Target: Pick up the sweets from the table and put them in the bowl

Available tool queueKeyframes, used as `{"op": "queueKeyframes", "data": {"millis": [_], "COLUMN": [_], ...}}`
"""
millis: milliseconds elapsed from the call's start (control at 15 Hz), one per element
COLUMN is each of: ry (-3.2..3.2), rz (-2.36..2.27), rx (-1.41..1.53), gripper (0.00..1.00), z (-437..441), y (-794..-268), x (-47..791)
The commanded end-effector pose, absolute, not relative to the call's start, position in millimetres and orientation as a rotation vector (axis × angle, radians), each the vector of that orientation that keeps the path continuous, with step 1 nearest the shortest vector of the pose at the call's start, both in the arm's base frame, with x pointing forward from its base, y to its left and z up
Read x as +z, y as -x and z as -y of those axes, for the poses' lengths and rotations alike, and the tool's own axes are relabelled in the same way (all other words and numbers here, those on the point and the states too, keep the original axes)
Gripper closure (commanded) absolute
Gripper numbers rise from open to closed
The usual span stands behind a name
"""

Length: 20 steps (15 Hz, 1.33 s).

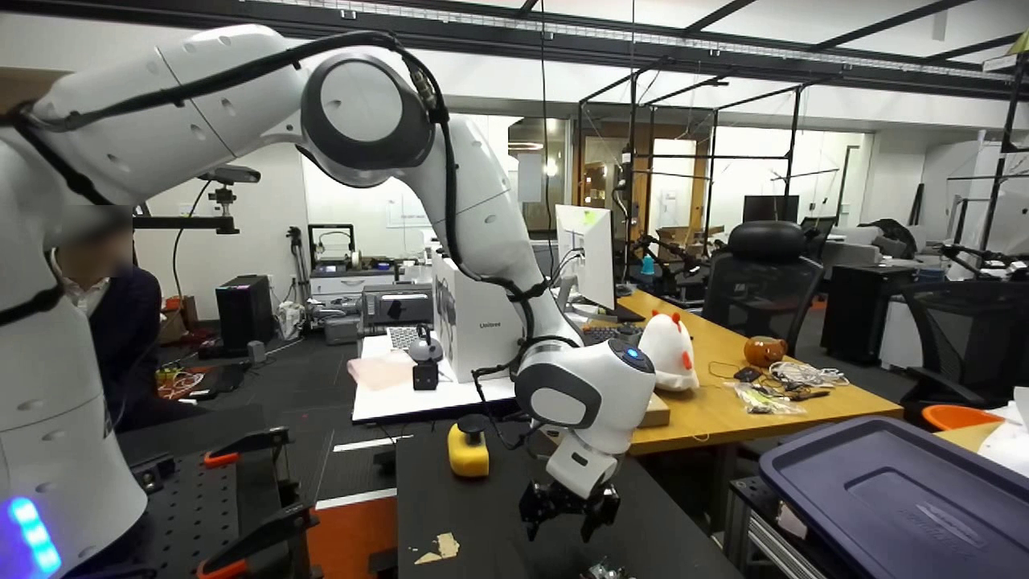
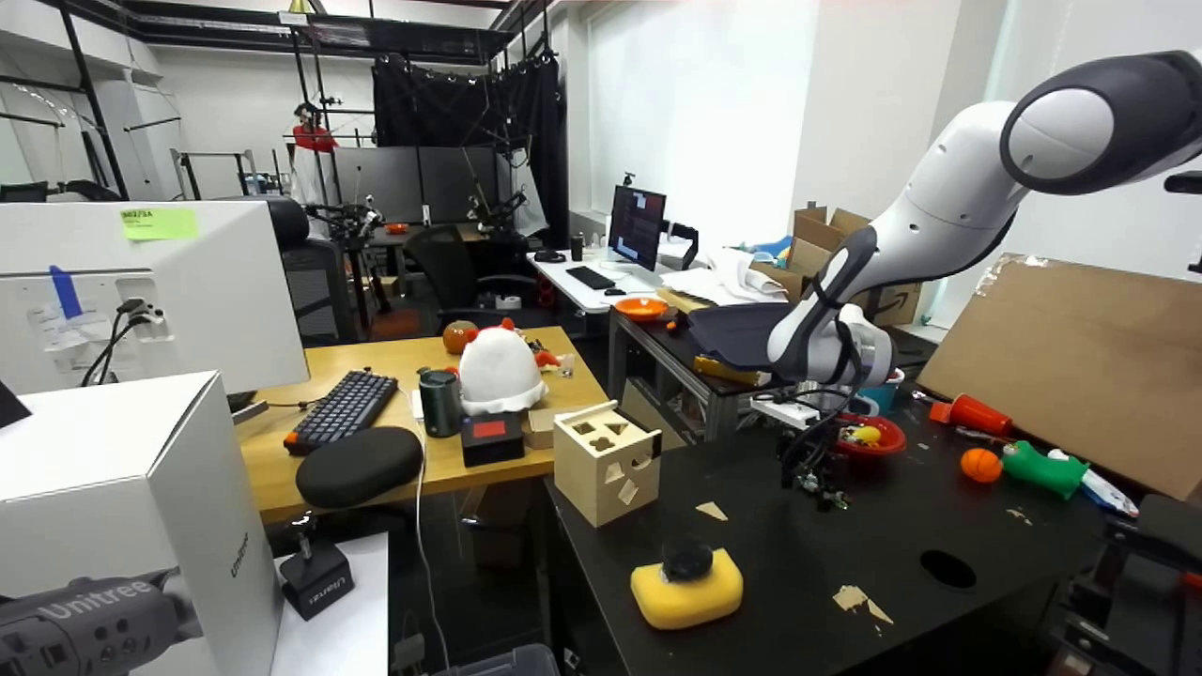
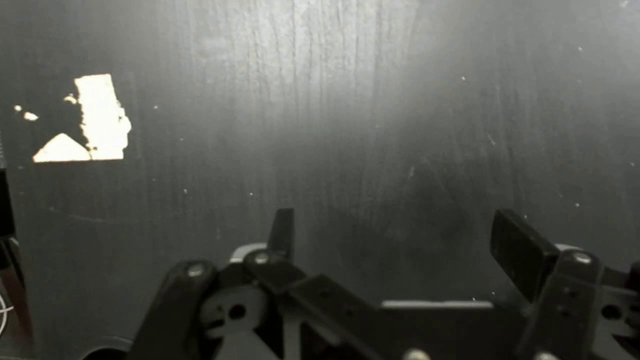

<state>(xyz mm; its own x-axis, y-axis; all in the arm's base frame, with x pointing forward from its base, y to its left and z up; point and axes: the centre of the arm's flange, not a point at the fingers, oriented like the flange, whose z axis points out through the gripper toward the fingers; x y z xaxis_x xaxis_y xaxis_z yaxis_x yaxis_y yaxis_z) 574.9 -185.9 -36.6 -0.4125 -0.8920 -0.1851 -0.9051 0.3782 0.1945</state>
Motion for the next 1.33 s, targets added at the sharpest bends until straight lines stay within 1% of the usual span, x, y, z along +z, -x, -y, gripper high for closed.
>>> {"op": "queueKeyframes", "data": {"millis": [0,200,600,1000,1267], "ry": [1.487,1.391,1.198,1.092,1.03], "rz": [-2.666,-2.762,-2.97,-3.128,-3.143], "rx": [0.28,0.177,0.105,-0.029,-0.001], "gripper": [0.0,0.0,0.0,0.0,0.0], "z": [192,197,199,184,182], "y": [-569,-570,-564,-578,-580], "x": [-14,-7,-13,-13,-25]}}
